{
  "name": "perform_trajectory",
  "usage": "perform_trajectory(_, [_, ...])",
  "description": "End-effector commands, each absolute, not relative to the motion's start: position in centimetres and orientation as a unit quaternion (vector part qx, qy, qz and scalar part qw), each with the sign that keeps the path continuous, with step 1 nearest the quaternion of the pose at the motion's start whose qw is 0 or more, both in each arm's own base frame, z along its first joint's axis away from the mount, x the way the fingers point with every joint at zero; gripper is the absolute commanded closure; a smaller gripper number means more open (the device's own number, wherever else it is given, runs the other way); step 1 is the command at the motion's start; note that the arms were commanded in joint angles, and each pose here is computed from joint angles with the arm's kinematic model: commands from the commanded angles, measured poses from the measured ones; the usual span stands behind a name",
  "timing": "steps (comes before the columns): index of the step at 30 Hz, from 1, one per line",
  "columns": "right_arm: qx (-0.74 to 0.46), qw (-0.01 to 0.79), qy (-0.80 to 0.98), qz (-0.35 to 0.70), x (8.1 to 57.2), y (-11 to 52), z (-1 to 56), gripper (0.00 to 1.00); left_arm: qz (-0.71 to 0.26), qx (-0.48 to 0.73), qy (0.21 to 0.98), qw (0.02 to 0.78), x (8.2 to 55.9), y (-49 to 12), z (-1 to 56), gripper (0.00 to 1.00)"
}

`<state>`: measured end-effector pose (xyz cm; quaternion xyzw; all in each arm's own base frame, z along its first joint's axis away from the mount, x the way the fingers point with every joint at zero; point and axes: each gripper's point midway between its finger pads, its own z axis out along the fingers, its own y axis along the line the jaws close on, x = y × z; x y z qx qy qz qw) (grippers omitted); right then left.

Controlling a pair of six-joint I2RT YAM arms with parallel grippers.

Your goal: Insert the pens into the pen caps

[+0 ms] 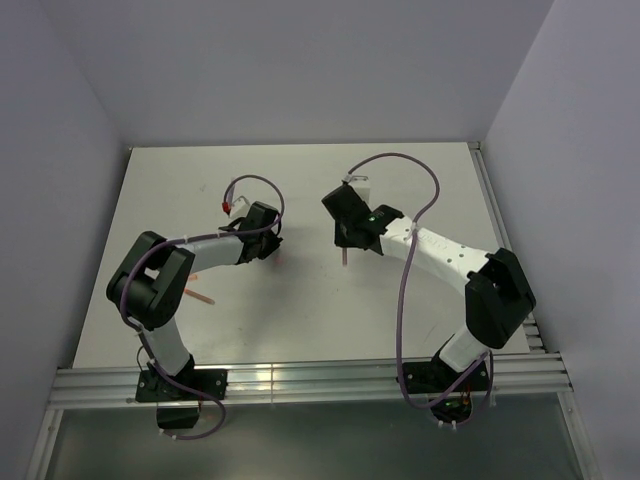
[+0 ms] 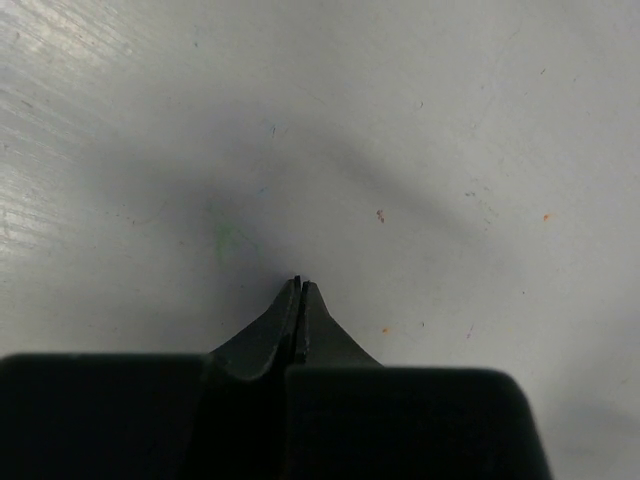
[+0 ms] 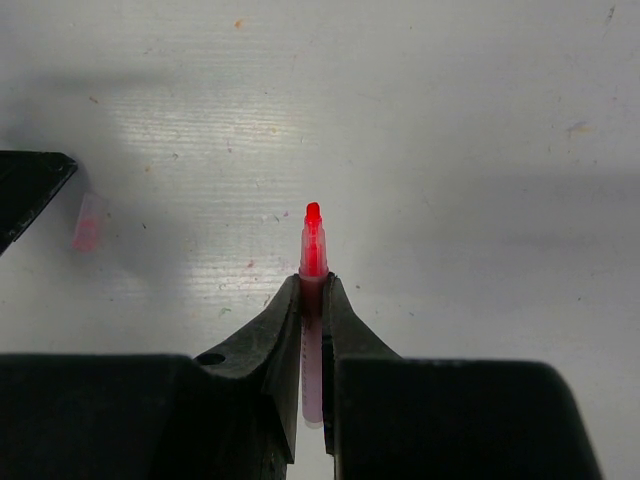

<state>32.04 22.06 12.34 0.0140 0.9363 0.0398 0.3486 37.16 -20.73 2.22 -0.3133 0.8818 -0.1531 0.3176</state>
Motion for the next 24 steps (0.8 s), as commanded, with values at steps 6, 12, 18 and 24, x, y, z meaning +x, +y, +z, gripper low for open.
perform_trajectory(6, [0.007, 0.372, 0.926, 0.056, 31.6, 21.8, 13.7, 1.00, -0.150, -0.308, 0.873, 0.349, 38.1, -20.3, 5.4, 0.96])
perform_trajectory(12, [-0.031, 0.393, 0.909, 0.137, 30.3, 23.3, 15.7, 1.00, -0.194, -0.283, 0.856, 0.387, 39.8, -20.1, 11.4, 0.77])
perform_trajectory(18, [-0.076, 0.403, 0.884, 0.226, 28.5, 25.4, 18.4, 1.00, -0.247, -0.265, 0.839, 0.406, 41.2, -18.6, 15.8, 0.72])
perform_trajectory(24, [-0.144, 0.417, 0.824, 0.354, 25.6, 28.3, 22.5, 1.00, -0.367, -0.183, 0.805, 0.430, 38.7, -20.9, 21.9, 0.60])
